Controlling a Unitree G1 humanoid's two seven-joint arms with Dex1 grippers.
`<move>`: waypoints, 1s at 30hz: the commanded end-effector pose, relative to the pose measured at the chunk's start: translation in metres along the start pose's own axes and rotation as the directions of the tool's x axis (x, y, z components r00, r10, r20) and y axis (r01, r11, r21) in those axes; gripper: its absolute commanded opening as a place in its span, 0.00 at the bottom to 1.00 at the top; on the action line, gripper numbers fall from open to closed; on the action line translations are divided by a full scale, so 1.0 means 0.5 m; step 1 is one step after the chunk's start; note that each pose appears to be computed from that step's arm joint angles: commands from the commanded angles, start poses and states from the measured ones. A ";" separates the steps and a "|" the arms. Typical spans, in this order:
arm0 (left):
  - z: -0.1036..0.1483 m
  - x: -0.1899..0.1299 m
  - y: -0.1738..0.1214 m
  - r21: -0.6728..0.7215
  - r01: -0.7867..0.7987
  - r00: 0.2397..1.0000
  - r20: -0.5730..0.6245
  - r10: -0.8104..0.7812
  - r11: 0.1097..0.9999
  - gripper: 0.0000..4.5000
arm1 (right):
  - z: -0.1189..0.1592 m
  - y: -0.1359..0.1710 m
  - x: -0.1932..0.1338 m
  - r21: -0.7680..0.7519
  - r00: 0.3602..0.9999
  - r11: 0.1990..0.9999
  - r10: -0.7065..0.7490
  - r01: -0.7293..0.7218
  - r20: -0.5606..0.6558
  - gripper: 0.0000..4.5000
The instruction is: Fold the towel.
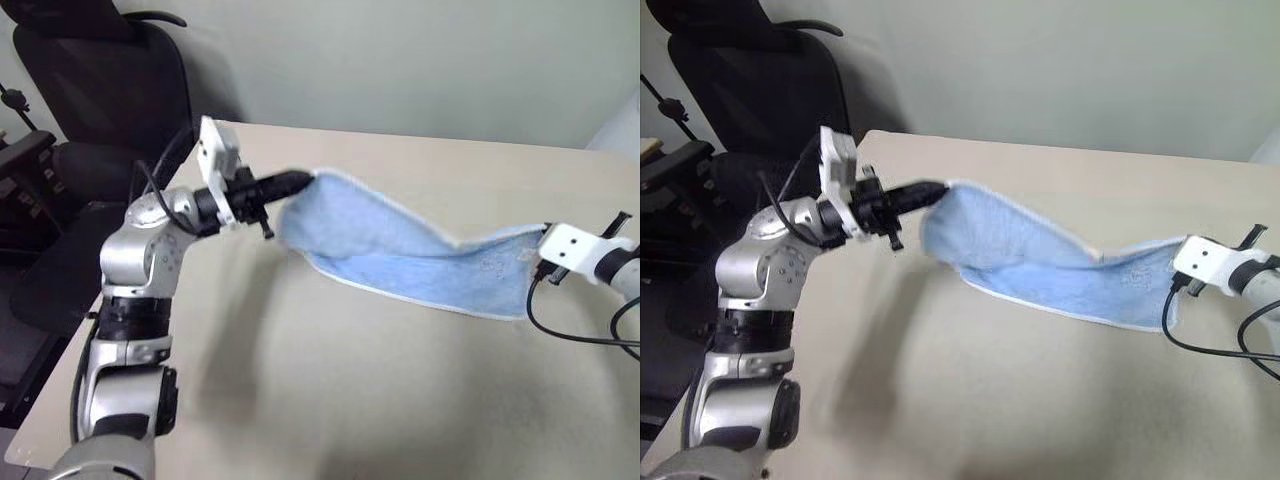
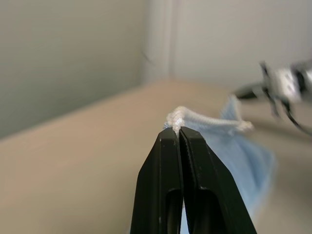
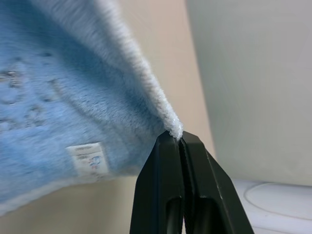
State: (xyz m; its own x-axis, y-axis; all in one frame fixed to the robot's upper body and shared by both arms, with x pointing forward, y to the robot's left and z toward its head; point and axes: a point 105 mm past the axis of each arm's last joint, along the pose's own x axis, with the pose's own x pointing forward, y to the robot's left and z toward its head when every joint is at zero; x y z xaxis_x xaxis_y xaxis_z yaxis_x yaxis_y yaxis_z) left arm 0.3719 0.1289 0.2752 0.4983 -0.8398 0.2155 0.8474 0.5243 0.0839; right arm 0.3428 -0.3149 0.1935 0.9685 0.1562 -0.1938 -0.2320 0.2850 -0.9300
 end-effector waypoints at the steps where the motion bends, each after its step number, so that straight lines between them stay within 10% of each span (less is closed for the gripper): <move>1: 0.058 0.039 0.061 0.008 -0.151 0.982 0.113 0.150 0.988 0.01 | 0.008 -0.098 -0.007 -0.040 0.995 0.994 -0.104 0.104 0.014 0.00; 10: 0.195 0.069 0.121 0.065 -0.253 0.928 0.298 0.223 0.965 0.01 | 0.048 -0.249 -0.031 -0.075 0.969 0.968 -0.232 0.239 0.084 0.00; 15: 0.177 0.038 0.083 0.164 -0.096 0.974 0.217 0.059 0.982 0.01 | 0.054 -0.239 -0.063 -0.024 0.977 0.983 -0.176 0.180 0.120 0.00; 30: -0.161 -0.201 -0.173 -0.167 0.233 0.856 -0.432 -0.283 0.958 0.01 | 0.036 0.082 -0.189 0.191 0.870 0.849 0.471 -0.492 0.148 0.00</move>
State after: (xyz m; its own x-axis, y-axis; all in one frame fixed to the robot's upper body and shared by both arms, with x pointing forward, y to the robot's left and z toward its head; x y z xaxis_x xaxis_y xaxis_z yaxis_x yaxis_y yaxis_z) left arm 0.2734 0.1647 0.1616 0.3133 -0.9108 -0.2688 0.9414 0.3351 -0.0380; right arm 0.2425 -0.3021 0.1672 0.7114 0.4001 -0.5778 -0.7014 0.3524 -0.6196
